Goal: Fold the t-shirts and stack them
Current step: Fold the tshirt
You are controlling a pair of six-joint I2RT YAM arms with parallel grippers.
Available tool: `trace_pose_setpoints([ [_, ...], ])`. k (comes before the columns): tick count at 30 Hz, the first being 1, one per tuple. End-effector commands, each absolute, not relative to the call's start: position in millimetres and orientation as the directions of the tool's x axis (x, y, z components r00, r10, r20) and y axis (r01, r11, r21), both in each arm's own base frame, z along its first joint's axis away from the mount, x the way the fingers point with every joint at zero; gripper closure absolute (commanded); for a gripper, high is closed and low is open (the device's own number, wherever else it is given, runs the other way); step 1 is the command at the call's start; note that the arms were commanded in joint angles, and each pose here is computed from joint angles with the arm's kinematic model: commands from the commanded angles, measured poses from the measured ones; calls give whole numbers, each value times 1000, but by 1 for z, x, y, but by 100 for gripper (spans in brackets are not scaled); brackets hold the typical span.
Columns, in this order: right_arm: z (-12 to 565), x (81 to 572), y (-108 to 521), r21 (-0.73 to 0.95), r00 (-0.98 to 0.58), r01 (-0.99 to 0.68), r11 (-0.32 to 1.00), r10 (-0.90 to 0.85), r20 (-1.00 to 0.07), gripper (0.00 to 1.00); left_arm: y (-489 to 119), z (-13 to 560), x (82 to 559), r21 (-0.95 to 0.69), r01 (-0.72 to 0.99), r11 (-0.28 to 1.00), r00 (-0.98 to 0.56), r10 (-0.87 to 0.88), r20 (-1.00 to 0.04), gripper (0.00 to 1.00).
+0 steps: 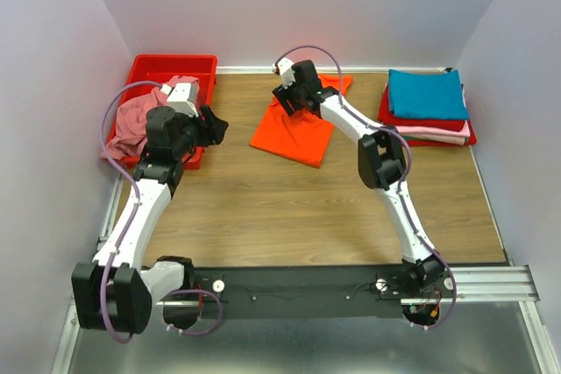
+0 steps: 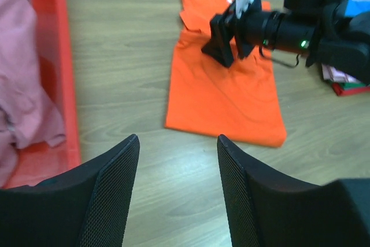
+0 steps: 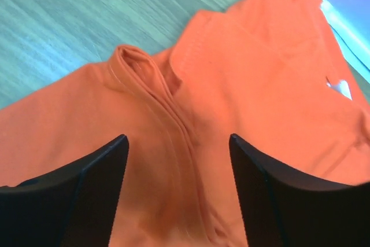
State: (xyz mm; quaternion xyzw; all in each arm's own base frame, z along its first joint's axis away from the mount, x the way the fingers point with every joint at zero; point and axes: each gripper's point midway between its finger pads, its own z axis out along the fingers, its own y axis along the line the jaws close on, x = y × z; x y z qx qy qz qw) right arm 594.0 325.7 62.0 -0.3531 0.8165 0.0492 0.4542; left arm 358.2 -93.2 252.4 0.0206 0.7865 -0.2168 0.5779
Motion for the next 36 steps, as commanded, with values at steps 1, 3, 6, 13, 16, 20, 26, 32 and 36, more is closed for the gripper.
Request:
trace_pose_setpoints([
  [1, 134, 592, 315, -261, -254, -617, 743, -502, -827, 19, -116, 219, 359, -418, 337, 844, -455, -243, -857, 36],
  [3, 150, 572, 306, -254, -245, -655, 712, -518, -819, 14, -122, 210, 362, -444, 340, 829, -492, -245, -835, 36],
  [6, 138, 507, 302, -165, -210, -840, 517, -589, -780, 0, -130, 189, 372, -448, 325, 833, -559, -213, -801, 36],
  [13, 167, 361, 258, -108, -102, -955, 277, -644, -758, 0, -134, 138, 392, -355, 237, 904, -659, -119, -742, 36],
  [16, 149, 332, 239, -85, -131, -956, 280, -669, -731, 0, -138, 126, 397, -339, 217, 915, -685, -104, -721, 36],
  [20, 123, 294, 215, -22, -193, -956, 294, -681, -707, 0, -145, 115, 401, -346, 197, 917, -708, -111, -698, 35],
  [26, 109, 284, 196, 55, -263, -944, 325, -642, -720, 0, -156, 117, 402, -377, 216, 901, -692, -131, -710, 28],
  [32, 105, 285, 189, 54, -270, -939, 339, -630, -728, 0, -157, 106, 407, -391, 193, 900, -711, -146, -687, 27],
  [36, 103, 284, 188, 58, -273, -938, 342, -624, -732, 0, -165, 85, 414, -414, 165, 895, -752, -157, -640, 27],
])
